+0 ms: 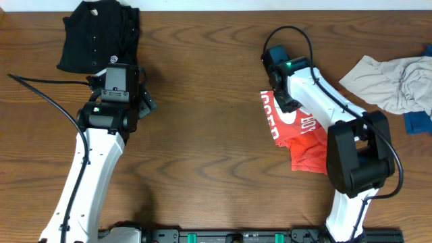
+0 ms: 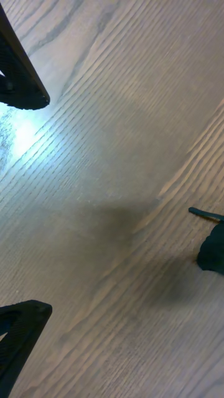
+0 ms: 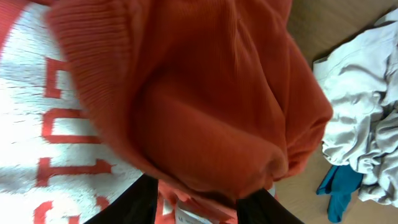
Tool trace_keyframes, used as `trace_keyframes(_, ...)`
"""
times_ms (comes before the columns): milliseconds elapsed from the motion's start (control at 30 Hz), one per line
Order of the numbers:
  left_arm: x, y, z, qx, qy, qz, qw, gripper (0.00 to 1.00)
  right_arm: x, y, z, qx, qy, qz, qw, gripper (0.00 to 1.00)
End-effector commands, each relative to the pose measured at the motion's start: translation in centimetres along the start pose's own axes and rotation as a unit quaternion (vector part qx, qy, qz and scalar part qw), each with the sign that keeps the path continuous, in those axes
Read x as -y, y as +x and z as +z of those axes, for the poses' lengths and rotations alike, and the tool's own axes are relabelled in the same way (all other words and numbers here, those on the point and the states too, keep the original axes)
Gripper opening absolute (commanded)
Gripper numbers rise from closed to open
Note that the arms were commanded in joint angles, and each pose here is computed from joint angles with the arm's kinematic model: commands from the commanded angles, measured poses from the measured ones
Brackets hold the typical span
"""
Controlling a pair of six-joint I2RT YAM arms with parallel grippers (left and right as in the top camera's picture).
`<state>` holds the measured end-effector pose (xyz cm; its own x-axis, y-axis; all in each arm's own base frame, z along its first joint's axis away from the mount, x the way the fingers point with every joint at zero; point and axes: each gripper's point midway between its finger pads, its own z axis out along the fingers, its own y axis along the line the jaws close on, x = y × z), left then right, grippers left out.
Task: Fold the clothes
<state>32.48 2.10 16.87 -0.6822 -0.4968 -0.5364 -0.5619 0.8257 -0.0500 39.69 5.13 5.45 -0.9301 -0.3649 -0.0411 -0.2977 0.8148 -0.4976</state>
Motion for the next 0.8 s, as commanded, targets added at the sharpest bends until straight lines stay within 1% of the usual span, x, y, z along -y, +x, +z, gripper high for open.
trace_keyframes(0, -0.3, 0.6, 0.6, -0.01, -0.007, 0.009, 1.0, 0.98, 0.2, 0.0, 0.6, -0.006, 0.002, -0.001, 1.0, 0.39)
trace_keyframes(67, -0.3, 0.6, 0.6, -0.01, -0.007, 0.009, 1.0, 0.98, 0.4, 0.0, 0.8, -0.007, 0.002, -0.001, 1.0, 0.37)
trace_keyframes(133, -0.3, 0.6, 0.6, -0.01, -0.007, 0.009, 1.0, 0.98, 0.7, 0.0, 1.0, -0.009, 0.002, 0.003, 1.0, 0.33)
trace_keyframes(267, -0.3, 0.6, 0.6, -0.01, -0.007, 0.009, 1.0, 0.98, 1.2, 0.3, 1.3, -0.014, 0.002, 0.009, 1.0, 0.15)
trace_keyframes(400, -0.3, 0.6, 0.6, -0.01, -0.007, 0.009, 1.0, 0.98, 1.5, 0.0, 1.2, -0.01, 0.005, 0.015, 1.0, 0.02)
trace_keyframes(500, -0.3, 0.6, 0.6, -0.01, -0.007, 0.009, 1.0, 0.98, 1.9, -0.3, 0.8, -0.005, 0.012, 0.03, 0.999, 0.01)
trace_keyframes(633, -0.3, 0.6, 0.6, -0.01, -0.007, 0.009, 1.0, 0.98, 3.4, -0.9, -0.5, 0.01, 0.032, 0.058, 0.998, 0.01)
trace_keyframes(767, -0.3, 0.6, 0.6, -0.009, -0.007, 0.009, 1.0, 0.98, 4.7, -1.5, -2.0, 0.032, 0.033, 0.084, 0.995, 0.01)
